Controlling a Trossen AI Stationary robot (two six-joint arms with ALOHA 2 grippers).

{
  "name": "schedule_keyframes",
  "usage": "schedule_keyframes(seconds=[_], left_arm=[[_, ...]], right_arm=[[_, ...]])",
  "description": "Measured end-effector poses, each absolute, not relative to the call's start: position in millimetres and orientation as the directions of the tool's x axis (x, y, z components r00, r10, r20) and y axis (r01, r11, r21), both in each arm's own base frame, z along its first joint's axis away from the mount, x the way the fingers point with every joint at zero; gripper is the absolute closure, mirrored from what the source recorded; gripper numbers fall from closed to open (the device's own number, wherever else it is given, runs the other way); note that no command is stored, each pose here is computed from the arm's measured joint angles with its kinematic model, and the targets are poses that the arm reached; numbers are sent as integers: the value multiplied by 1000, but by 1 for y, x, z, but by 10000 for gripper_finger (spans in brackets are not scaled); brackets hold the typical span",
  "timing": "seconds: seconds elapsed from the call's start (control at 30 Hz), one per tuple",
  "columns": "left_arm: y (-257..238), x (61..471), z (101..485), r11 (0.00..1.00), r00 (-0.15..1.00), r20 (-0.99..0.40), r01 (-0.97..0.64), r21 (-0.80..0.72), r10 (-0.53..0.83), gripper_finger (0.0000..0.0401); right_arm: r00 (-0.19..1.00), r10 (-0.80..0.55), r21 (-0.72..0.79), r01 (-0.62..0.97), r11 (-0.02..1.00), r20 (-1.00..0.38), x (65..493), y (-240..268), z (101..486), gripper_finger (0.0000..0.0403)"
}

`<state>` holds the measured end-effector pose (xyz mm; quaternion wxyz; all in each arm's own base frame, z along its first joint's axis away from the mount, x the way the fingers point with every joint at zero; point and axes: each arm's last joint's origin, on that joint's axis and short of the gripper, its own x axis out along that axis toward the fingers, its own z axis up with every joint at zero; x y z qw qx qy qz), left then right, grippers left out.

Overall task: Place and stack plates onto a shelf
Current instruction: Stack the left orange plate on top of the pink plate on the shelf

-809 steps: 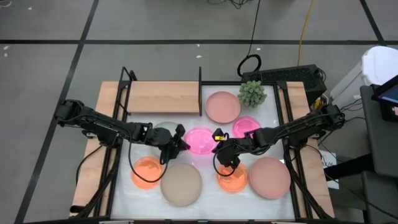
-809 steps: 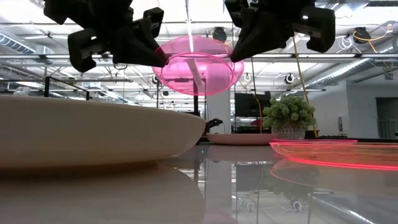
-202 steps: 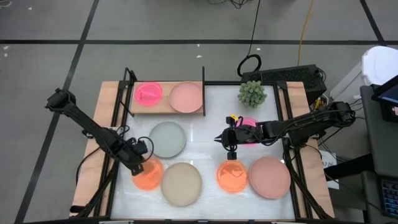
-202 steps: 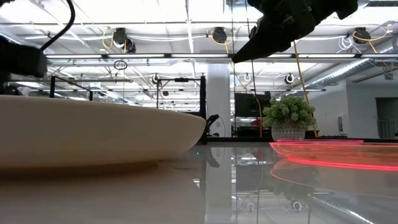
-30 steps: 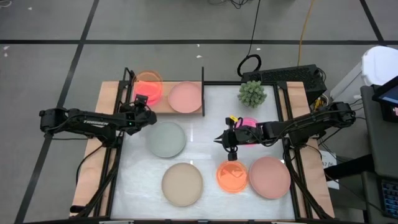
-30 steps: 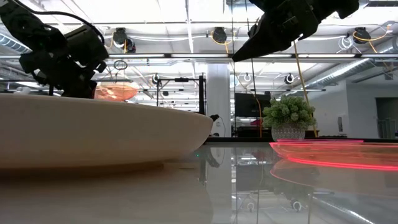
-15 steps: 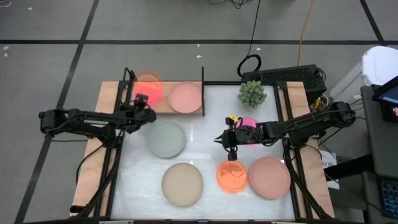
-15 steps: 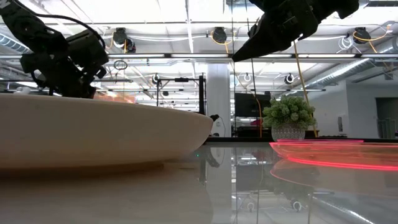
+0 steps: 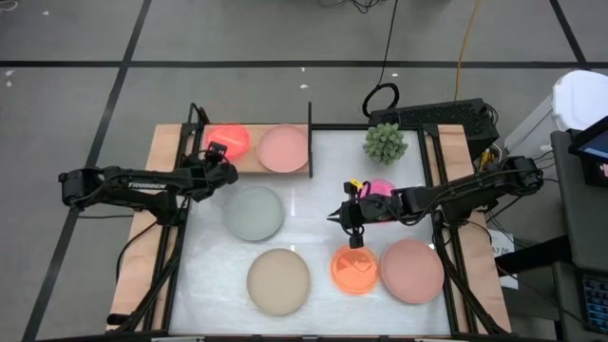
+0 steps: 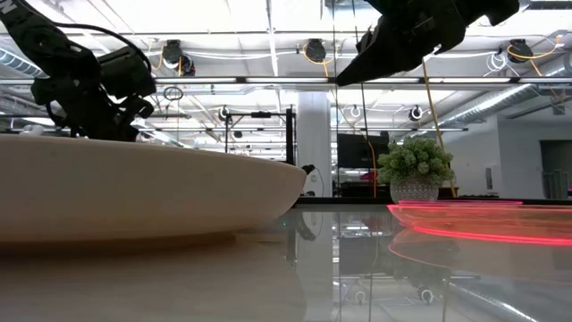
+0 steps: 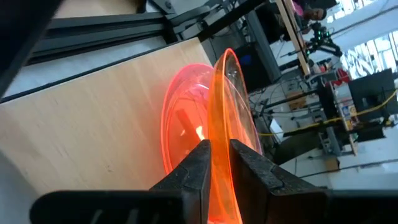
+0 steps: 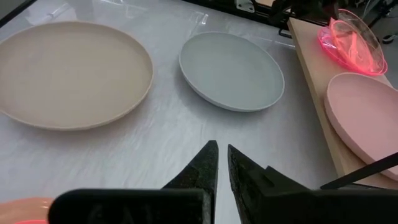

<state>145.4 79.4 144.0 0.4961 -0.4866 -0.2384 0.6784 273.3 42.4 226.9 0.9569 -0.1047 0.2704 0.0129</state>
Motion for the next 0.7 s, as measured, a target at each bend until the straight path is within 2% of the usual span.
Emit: schedule_keyframes(seconds=[0.17,0.53,0.7], left_arm=[[79,145,144,-387,-36,-425,-484,-785,905,338],[76,146,145,-389,-1,-436,-455,-801,900,338],[76,145,146,-375,-6,-433,-511,-774,902,338]], right_arm=[[853,-32,-195,-82,977,-520,273,42,227,383],[853,-32,-195,-82,977,-521,273,42,227,383],[851,-32,-197,-85,977,-524,273,42,227,383]])
